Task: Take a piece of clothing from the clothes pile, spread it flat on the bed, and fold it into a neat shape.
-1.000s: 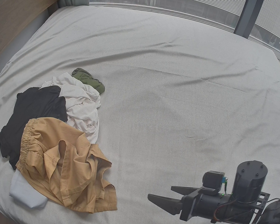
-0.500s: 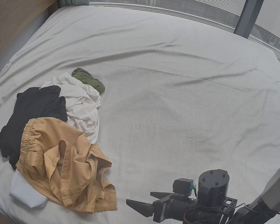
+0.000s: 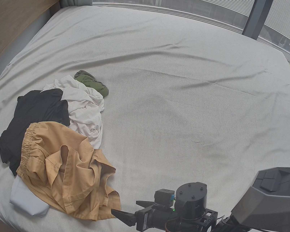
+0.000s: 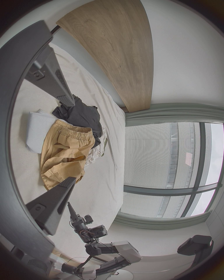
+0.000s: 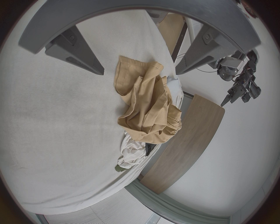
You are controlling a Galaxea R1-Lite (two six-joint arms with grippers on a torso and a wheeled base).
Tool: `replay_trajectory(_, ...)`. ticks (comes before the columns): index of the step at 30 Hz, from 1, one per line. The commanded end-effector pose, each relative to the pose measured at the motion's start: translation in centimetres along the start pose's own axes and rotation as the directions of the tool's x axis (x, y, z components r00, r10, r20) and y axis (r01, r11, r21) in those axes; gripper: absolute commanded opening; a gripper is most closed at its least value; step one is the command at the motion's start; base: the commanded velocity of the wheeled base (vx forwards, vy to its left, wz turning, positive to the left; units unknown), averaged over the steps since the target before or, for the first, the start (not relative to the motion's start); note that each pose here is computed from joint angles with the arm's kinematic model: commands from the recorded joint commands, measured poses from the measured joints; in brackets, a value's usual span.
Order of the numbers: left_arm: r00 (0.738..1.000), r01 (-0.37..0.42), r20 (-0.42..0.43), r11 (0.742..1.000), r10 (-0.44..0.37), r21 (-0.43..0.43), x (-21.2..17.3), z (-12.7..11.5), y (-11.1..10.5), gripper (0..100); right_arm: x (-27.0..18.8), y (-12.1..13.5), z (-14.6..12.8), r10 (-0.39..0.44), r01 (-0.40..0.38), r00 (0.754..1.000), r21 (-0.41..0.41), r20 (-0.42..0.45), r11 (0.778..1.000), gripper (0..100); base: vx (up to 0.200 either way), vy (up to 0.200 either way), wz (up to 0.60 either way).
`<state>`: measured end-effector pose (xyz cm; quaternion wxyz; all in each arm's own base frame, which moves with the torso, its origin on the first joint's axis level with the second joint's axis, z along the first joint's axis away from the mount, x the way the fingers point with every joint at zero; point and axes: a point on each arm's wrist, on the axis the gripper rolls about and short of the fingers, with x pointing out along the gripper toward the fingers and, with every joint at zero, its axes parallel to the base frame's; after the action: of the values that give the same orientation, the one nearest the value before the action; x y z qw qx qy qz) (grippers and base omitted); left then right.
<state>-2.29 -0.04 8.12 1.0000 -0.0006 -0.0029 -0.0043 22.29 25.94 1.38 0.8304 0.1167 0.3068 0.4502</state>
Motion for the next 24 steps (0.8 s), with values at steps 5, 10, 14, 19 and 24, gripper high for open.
replay_trajectory(5,1.000,-0.001,-0.003,1.000,0.001,0.000,0.0,-0.5,0.0,100,2.3,0.0,-1.4,0.014,-0.014,1.000,0.005,-0.021,1.000,100,0.000,0.000,0.00)
replay_trajectory(10,1.000,-0.001,-0.003,1.000,0.001,0.000,0.0,-0.5,0.0,100,3.1,0.2,-2.0,0.024,-0.024,0.999,0.003,-0.036,1.000,100,0.000,0.000,0.00)
replay_trajectory(14,1.000,-0.001,-0.003,1.000,0.001,0.000,0.0,-0.5,0.0,100,3.5,0.2,-2.5,0.025,-0.025,0.999,0.005,-0.047,1.000,100,0.000,0.000,0.00)
replay_trajectory(19,1.000,-0.001,-0.003,1.000,0.001,0.000,0.0,-0.5,0.0,100,4.1,0.1,-2.9,0.033,-0.033,0.999,0.001,-0.040,0.999,100,0.000,0.000,0.00)
replay_trajectory(24,1.000,-0.001,-0.003,1.000,0.001,0.000,0.0,-0.5,0.0,100,4.7,0.1,-3.2,0.044,-0.044,0.998,-0.003,-0.033,0.999,100,0.000,0.000,0.00)
